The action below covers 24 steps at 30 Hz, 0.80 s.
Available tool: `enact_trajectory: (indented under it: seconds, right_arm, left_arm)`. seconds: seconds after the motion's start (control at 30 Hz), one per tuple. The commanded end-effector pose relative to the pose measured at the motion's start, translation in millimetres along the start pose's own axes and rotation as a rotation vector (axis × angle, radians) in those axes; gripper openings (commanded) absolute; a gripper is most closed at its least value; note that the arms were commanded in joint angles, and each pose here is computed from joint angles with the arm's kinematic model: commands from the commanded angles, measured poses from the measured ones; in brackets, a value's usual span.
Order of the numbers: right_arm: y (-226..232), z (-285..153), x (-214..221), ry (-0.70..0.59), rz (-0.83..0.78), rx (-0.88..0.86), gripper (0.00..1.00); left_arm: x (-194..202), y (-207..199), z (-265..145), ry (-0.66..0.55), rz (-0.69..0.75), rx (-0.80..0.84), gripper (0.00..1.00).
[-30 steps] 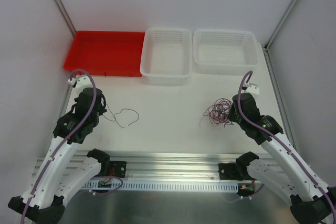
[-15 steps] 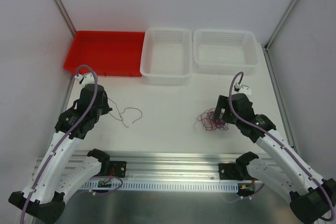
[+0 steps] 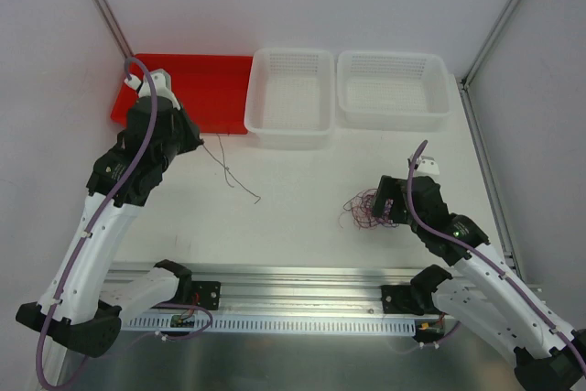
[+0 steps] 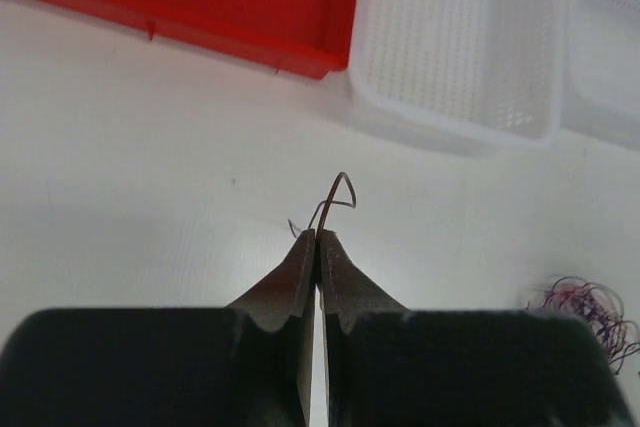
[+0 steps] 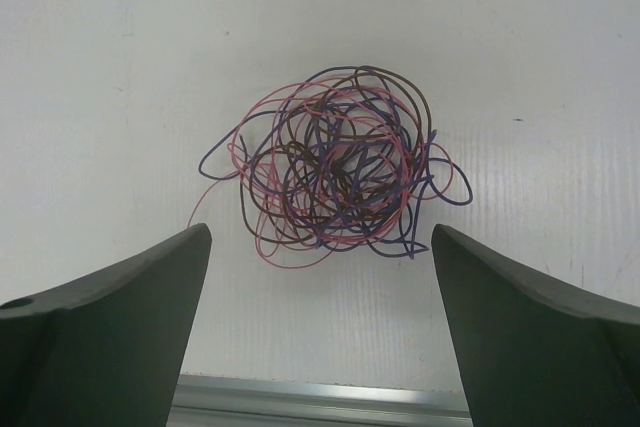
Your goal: Untangle the cables
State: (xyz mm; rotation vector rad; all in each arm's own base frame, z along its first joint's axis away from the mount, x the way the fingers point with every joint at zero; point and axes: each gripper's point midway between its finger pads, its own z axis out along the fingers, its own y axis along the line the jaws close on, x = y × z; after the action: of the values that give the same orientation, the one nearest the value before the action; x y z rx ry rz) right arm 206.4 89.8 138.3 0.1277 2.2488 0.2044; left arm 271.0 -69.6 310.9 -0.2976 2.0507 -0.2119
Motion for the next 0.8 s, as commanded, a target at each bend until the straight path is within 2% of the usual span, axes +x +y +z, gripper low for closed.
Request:
enact_trajectory:
  seconds: [0.0,0.13,0.17,0.3,0.37,0.47,0.6,0.7,0.77]
  right_arm:
    - [7.9,-2.7,-7.4,-0.05,-0.008,-0.045,0.97]
    - [14.9,-6.8,-9.2,-0.066,-0.007,-0.091,0.97]
    - [16.5,-8.3,-9.9,-0.068,-0.004,-0.101,0.97]
    - [26.1,-13.3,-9.5,-0.056,-0.004,-0.155,0.97]
    - [29.1,-14.3,-8.8,-0.051,-0.005,-0.172,0.97]
    - [36.4,-17.8,-9.5,-0.047,-0.003,-0.209,0.97]
    - [44.1,-22.5,-10.0,-0.037,-0.001,-0.248,0.97]
    - [46.4,-25.1,-9.8,-0.025,-0.003,-0.259,0.97]
    - [46.3,-25.4,-8.5,-0.018,-0.006,-0.258,0.97]
  left_arm:
    - [-68.9,-30.4,-9.2,-0.169,-0.018,0.09,0.0]
    - [-115.6,-42.2,1.8,-0.256,0.02,0.056,0.0]
    - [-136.2,-45.7,-5.0,-0.308,0.014,0.056,0.0]
    - [-177.5,-56.1,10.5,-0.371,0.032,0.04,0.0]
    - [-207.2,-56.6,5.0,-0.441,0.017,0.035,0.0]
    - [-241.1,-49.5,19.0,-0.523,0.02,-0.024,0.0]
    - [-275.4,-33.5,53.1,-0.612,0.004,-0.101,0.0]
    - [-280.5,-22.0,105.1,-0.592,0.006,-0.144,0.0]
    - [-285.3,-17.0,121.1,-0.592,0.01,-0.151,0.0]
